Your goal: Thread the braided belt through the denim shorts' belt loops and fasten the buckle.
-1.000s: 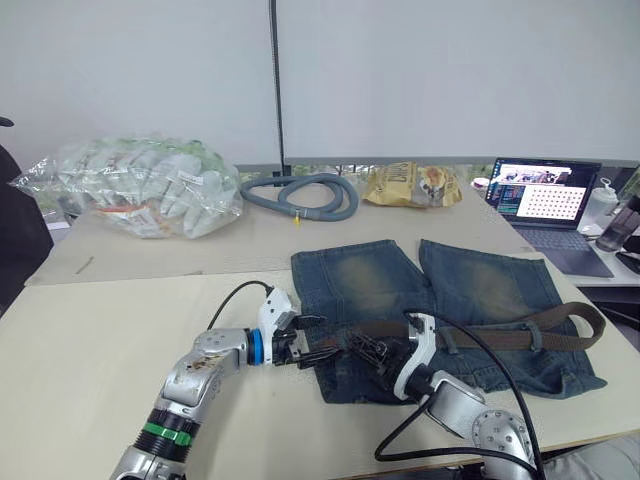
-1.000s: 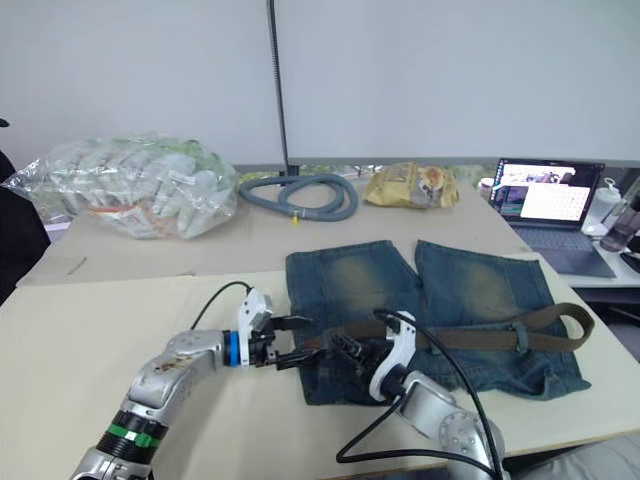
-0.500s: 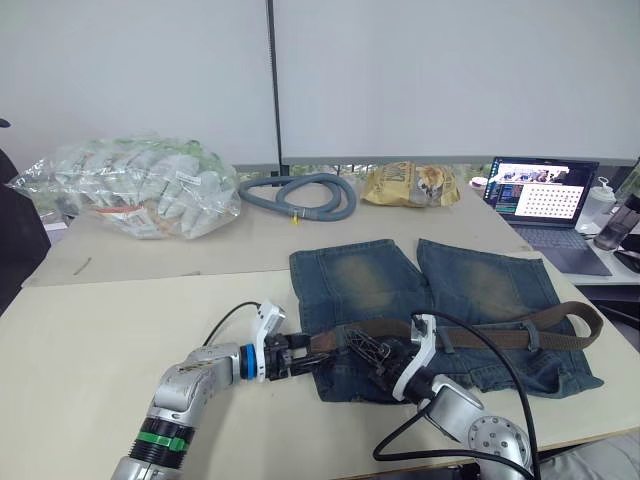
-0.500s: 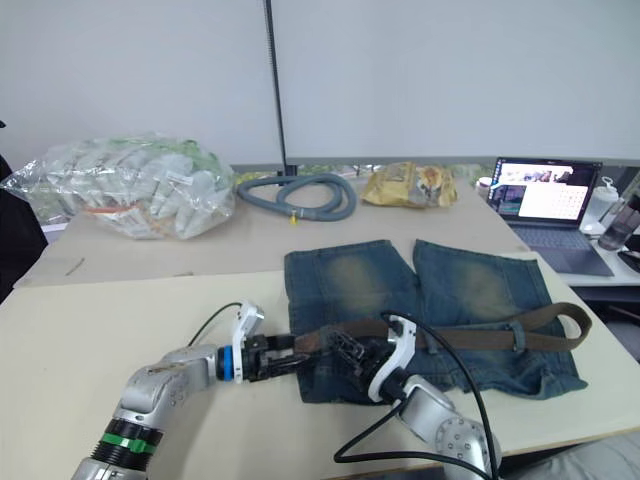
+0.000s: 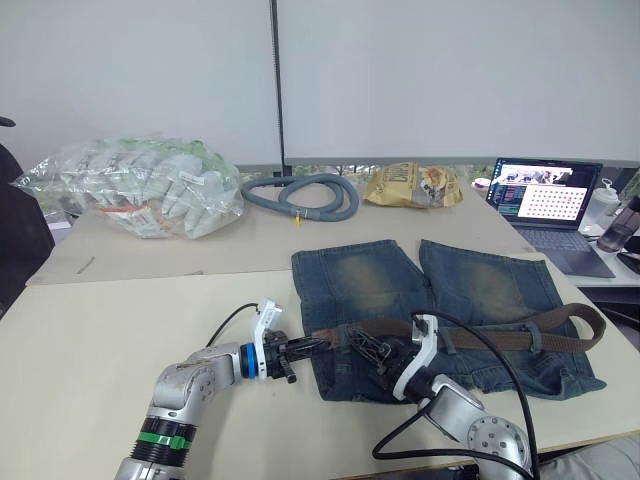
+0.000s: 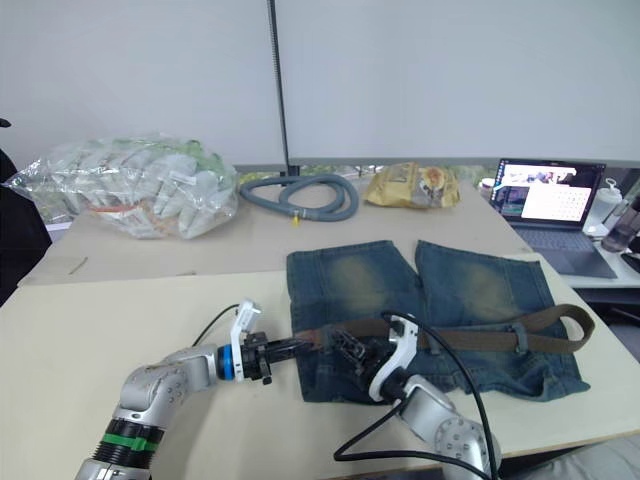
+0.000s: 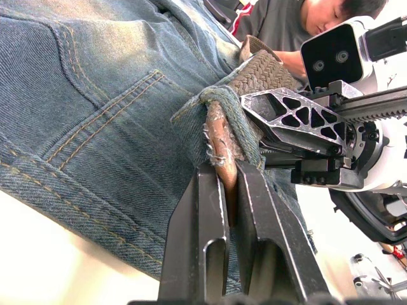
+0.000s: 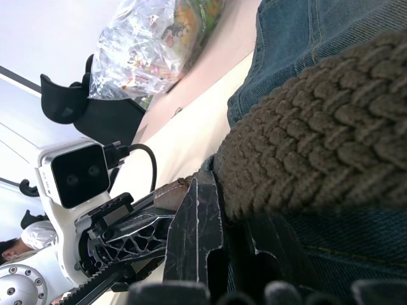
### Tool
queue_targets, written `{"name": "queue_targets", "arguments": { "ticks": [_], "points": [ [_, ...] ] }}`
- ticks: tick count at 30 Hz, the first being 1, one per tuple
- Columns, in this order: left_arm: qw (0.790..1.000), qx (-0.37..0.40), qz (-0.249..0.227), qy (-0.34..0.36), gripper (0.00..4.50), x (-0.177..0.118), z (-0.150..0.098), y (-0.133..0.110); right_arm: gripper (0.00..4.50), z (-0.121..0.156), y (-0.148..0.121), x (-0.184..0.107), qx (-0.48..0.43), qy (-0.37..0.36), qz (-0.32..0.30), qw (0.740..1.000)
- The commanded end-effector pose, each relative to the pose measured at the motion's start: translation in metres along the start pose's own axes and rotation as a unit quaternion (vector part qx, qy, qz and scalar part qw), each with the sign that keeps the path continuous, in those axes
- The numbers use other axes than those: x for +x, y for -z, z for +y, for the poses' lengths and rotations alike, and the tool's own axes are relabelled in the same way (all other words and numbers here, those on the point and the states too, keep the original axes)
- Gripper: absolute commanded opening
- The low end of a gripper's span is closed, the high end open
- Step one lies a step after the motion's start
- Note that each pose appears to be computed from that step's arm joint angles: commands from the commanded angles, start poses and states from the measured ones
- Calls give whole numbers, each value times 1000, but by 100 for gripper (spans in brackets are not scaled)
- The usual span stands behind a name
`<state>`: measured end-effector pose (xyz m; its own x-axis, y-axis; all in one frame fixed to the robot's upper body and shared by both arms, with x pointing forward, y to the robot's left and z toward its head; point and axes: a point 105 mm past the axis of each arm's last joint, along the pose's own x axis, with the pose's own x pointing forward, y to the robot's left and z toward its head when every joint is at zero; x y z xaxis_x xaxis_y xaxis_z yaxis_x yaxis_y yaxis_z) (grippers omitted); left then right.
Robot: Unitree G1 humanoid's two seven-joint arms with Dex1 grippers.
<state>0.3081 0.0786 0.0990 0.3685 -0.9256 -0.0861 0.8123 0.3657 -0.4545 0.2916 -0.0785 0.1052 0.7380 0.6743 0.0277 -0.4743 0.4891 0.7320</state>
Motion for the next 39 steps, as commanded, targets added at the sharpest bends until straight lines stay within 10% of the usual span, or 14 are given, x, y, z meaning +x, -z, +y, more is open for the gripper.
{"name": "queue_targets", "arguments": {
  "ticks": [1, 12, 28, 39],
  "points": [
    [1000, 23, -13, 1, 2, 1, -4, -13, 0, 4, -4, -3, -20, -14, -3, 1000],
    [950, 244, 94, -170, 0, -52, 59, -29, 405, 26, -48, -67, -285, -68, 46, 955],
    [802, 344, 235, -429, 0, -186, 128, -71, 405, -70, -191, -209, -433, 241, 42, 867],
    [762, 306, 259, -508, 0, -215, 139, -63, 428, -101, -196, -200, -338, 239, 96, 905]
  ]
}}
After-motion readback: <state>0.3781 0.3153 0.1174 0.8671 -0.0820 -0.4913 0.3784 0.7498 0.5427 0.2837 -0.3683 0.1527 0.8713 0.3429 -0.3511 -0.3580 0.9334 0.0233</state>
